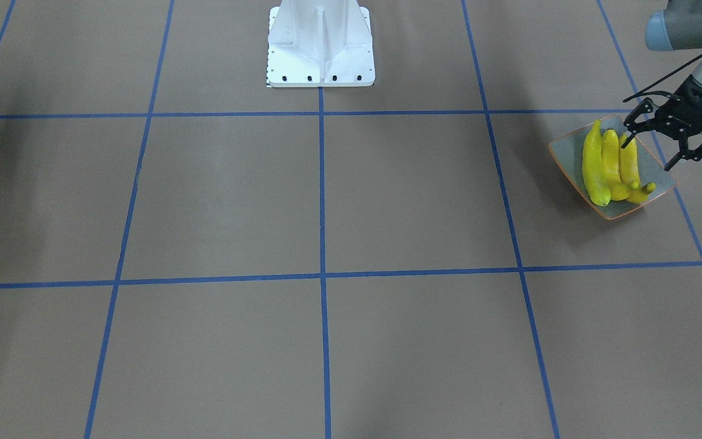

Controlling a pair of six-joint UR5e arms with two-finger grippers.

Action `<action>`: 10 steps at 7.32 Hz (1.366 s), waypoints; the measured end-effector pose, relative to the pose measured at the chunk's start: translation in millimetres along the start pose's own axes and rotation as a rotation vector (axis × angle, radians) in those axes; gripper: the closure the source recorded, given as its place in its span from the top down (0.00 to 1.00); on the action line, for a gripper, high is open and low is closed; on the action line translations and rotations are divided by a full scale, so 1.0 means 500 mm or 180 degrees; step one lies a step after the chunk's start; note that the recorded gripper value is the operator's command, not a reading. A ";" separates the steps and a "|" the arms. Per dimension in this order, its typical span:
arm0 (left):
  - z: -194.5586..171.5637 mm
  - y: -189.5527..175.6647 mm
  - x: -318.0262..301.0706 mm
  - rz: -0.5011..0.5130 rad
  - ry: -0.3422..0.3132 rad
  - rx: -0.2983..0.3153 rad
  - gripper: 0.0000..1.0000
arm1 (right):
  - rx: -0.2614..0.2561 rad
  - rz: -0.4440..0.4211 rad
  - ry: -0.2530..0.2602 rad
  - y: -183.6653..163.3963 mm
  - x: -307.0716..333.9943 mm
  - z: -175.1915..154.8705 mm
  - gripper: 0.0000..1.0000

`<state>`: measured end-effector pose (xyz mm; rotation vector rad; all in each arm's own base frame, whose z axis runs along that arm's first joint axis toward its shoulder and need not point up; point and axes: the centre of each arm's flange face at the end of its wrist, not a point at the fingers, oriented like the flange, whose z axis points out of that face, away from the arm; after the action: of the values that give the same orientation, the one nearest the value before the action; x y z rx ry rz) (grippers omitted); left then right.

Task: Transfer all bananas from basket to plate

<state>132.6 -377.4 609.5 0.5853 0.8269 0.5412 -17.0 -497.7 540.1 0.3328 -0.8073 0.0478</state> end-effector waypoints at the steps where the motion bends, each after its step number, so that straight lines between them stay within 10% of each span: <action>1: -0.001 -0.035 0.001 0.0006 0.0037 0.0047 1.00 | -0.0026 -0.0046 0.0006 0.002 0.034 0.003 1.00; 10: 0.006 -0.140 0.012 0.0058 0.0069 0.0166 1.00 | -0.0637 -0.0655 -0.0058 0.287 0.575 0.103 0.97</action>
<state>153.3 -424.4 561.4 0.6363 0.8590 0.5447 122.2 -401.8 818.3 0.2255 -0.7850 -0.2276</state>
